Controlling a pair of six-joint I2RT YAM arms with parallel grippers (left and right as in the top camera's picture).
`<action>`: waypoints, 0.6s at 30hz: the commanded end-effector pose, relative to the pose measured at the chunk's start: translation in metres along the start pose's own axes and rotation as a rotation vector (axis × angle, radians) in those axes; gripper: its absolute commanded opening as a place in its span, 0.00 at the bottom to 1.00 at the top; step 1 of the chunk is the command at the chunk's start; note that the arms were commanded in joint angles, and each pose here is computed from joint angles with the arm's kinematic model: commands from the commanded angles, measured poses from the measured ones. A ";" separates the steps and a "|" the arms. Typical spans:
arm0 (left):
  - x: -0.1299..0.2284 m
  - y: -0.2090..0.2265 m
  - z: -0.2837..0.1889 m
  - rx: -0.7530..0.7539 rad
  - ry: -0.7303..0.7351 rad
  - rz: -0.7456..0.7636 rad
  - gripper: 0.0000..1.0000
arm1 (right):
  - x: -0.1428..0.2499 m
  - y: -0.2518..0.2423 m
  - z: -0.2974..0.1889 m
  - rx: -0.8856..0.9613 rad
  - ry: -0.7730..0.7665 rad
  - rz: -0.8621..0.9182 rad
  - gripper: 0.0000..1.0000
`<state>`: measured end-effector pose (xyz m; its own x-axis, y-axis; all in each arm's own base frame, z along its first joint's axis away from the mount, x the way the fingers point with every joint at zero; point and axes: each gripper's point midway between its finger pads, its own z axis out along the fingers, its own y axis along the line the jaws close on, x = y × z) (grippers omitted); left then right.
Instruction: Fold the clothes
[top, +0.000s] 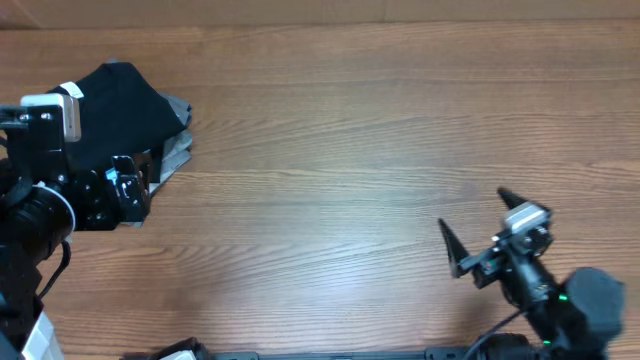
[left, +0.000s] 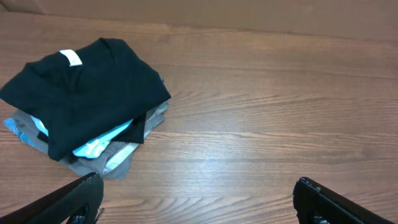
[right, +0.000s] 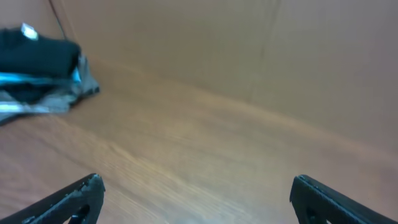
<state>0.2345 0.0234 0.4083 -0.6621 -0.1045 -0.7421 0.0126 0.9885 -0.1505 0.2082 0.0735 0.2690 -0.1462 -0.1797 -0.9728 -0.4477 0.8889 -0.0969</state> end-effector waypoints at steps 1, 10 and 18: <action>0.000 -0.002 0.001 0.007 0.003 -0.006 1.00 | 0.038 0.003 0.007 -0.003 -0.001 -0.008 1.00; 0.000 -0.002 0.001 0.007 0.003 -0.006 1.00 | 0.082 0.019 0.021 -0.072 -0.083 -0.043 1.00; 0.000 -0.002 0.001 0.007 0.003 -0.006 1.00 | 0.096 0.026 0.032 -0.122 -0.121 -0.054 1.00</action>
<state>0.2346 0.0235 0.4083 -0.6619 -0.1048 -0.7423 0.0121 0.9886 -0.1504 0.2128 0.0895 0.1647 -0.0438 -0.1701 -0.9845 -0.5389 0.8337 -0.1201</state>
